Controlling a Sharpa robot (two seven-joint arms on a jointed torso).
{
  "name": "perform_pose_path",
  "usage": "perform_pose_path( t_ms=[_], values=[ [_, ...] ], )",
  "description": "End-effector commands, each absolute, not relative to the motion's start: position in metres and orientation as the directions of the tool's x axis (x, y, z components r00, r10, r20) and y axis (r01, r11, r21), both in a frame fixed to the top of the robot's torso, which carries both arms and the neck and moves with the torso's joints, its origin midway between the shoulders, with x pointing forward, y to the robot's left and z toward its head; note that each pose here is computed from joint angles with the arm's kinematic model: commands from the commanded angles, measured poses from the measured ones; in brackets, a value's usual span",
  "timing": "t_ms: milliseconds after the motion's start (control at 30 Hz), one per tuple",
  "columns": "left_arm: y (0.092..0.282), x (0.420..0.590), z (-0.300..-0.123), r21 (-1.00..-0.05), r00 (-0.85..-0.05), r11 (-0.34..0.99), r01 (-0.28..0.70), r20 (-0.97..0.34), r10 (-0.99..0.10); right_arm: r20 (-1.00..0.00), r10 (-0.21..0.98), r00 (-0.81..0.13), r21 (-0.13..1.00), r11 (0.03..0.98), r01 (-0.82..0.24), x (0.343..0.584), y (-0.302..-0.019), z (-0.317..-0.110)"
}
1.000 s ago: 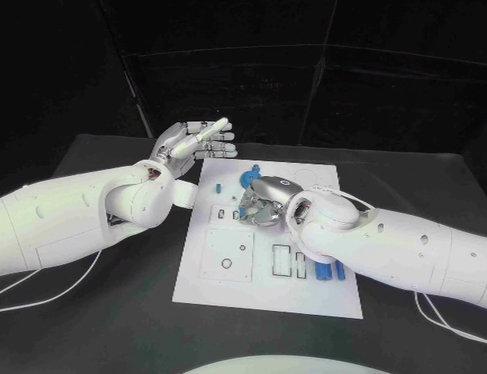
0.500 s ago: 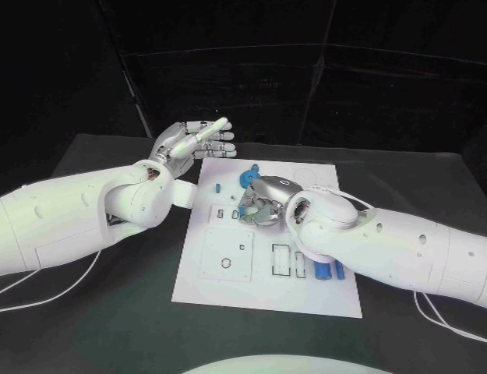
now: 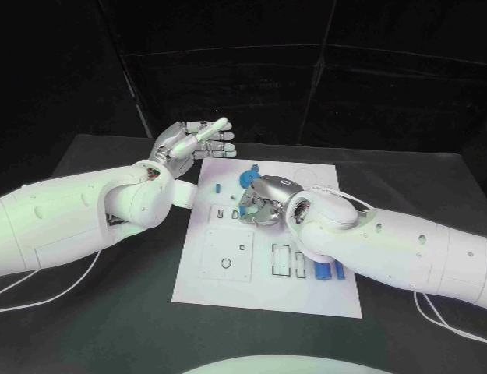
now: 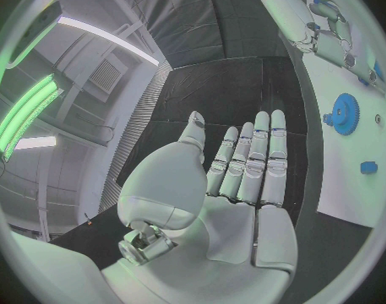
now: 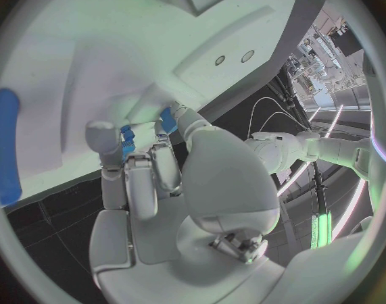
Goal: Assemble the parts on the task board
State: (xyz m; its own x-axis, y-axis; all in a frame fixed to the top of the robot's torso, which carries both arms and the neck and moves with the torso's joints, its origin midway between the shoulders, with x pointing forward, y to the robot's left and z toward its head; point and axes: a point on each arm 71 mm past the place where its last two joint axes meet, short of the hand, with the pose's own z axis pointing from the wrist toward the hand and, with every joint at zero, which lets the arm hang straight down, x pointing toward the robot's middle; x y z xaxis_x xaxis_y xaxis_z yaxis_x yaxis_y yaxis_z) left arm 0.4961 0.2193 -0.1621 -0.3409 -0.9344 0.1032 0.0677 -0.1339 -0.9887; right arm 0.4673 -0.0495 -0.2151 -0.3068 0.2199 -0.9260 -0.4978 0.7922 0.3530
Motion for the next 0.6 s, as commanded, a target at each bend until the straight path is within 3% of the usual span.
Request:
perform_pose_path(
  t_ms=[33,300,600],
  values=[
    [0.219,0.496,-0.16,-0.987,-0.348,-0.141,0.075,0.106,-0.931,-0.926,0.227,-0.3,0.352,0.806,-0.476,0.468,-0.052,-0.217],
    [0.22,0.496,-0.161,-0.988,-0.346,-0.139,0.072,0.106,-0.932,-0.911,0.325,-0.253,0.409,0.775,-0.481,0.464,-0.056,-0.211],
    [0.223,0.498,-0.162,-0.989,-0.344,-0.13,0.064,0.101,-0.933,-0.87,0.454,-0.19,0.475,0.672,-0.568,0.451,-0.067,-0.195]
  ],
)
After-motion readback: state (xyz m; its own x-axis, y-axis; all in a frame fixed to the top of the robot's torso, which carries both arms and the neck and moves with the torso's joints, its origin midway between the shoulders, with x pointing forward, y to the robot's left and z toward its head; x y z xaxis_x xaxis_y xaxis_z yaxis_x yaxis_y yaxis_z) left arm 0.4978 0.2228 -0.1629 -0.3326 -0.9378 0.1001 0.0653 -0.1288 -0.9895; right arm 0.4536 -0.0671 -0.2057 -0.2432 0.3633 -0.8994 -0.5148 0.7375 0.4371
